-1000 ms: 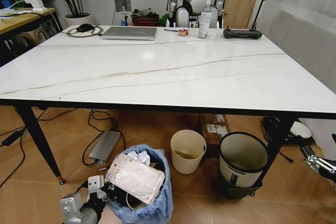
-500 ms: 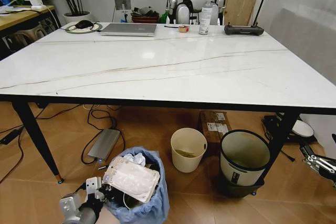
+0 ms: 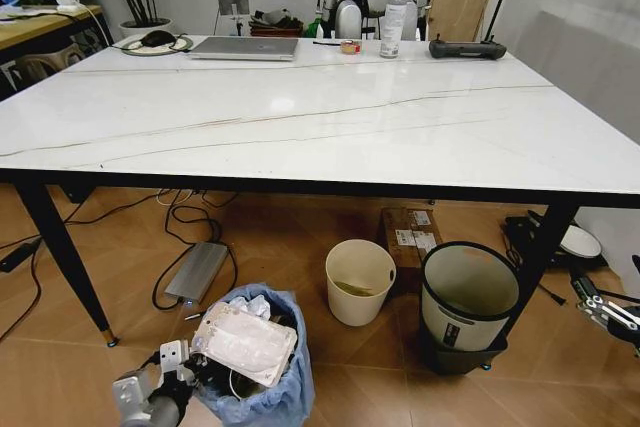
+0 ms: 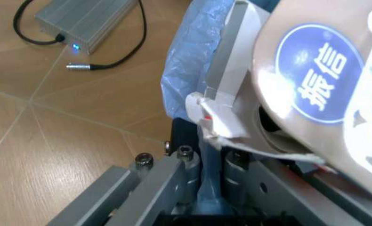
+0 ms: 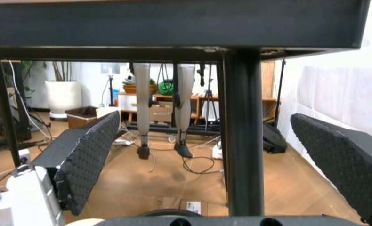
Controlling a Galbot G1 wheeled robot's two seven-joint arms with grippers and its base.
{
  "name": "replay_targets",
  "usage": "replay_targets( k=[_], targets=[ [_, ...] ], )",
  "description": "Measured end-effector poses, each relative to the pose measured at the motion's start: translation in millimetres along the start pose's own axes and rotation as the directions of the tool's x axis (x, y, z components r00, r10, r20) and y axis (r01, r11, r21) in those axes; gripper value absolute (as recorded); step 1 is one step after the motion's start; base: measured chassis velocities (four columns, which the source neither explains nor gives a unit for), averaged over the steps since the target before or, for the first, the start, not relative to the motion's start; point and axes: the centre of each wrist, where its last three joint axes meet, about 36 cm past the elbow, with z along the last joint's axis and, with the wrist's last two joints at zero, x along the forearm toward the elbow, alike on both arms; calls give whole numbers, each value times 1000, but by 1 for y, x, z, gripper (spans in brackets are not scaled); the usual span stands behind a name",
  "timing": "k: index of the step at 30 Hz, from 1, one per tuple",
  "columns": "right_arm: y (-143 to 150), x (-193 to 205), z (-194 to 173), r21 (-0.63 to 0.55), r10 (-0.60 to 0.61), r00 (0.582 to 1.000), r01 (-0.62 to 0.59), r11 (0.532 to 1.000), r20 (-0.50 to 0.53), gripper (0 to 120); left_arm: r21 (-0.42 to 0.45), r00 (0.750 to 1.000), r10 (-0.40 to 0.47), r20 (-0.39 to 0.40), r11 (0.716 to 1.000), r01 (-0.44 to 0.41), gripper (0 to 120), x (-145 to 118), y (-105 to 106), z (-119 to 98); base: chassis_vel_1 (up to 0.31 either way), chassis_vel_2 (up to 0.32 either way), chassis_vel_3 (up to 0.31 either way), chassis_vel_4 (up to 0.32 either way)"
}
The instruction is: Pick up the trash bin and place the trash from the table into it.
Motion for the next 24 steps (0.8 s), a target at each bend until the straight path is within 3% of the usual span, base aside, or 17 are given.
replay_targets(
  k=[24],
  targets=[
    [0,0,0,0,0,1000,0,1000,0,100,-6,1000,-28,2,1000,28,0,-15,10,4,0,0,0,0]
  ],
)
